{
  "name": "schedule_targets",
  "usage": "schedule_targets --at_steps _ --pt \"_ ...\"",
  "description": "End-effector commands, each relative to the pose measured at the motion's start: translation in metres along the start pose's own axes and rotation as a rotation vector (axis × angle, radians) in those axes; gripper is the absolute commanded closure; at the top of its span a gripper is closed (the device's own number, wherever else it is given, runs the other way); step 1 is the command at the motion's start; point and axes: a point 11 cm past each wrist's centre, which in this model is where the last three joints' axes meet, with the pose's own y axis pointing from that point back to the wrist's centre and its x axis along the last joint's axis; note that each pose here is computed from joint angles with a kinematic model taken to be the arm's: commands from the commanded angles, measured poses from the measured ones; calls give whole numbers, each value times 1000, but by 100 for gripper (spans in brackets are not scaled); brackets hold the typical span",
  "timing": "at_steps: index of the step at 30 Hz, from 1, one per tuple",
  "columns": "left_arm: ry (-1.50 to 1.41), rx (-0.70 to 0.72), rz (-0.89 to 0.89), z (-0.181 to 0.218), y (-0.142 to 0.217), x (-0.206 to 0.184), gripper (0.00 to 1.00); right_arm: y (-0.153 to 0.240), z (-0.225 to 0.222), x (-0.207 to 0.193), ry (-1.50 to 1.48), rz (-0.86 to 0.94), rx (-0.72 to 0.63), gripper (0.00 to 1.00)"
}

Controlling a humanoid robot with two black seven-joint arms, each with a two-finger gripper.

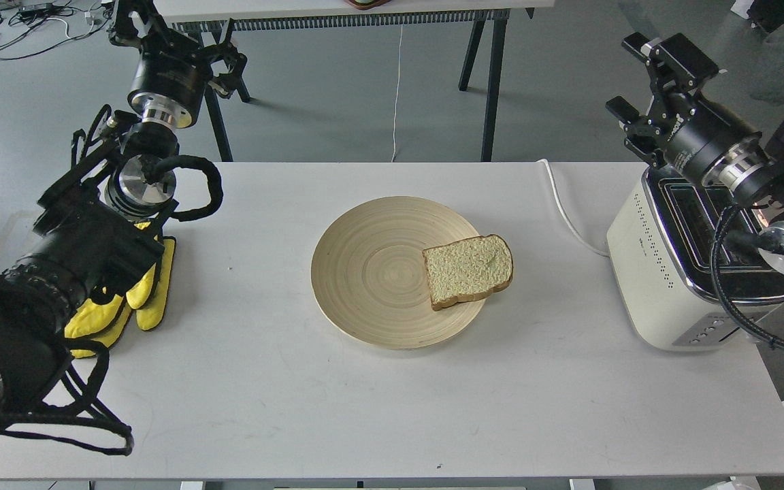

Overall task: Put bread in toaster with right arm
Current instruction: 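Move the right gripper down from the toaster toward the bread slice, then reach the right gripper over the plate and grasp the bread slice edge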

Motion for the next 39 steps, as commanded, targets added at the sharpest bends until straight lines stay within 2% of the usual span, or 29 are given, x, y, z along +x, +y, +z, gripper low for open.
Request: schedule_targets --at_steps 1,6,19,29,33,37,39 --pt "2 0 1 0 0 1 0 0 23 -30 176 -70 -85 1" --pt "1 1 1 -1 1 1 0 3 61 -56 375 -153 -194 1" --pt "2 0 1 0 0 1 0 -6 134 -121 312 -219 -341 3" --pt "1 1 1 -1 1 1 0 -4 152 -139 315 -235 -379 29" --pt "3 -1 2 0 0 1 0 -3 156 -159 285 -240 -373 35" --pt "2 -1 3 0 0 1 0 -1 159 -160 287 -232 -379 47" --pt "2 -1 3 0 0 1 0 -1 159 -160 287 -230 -381 50"
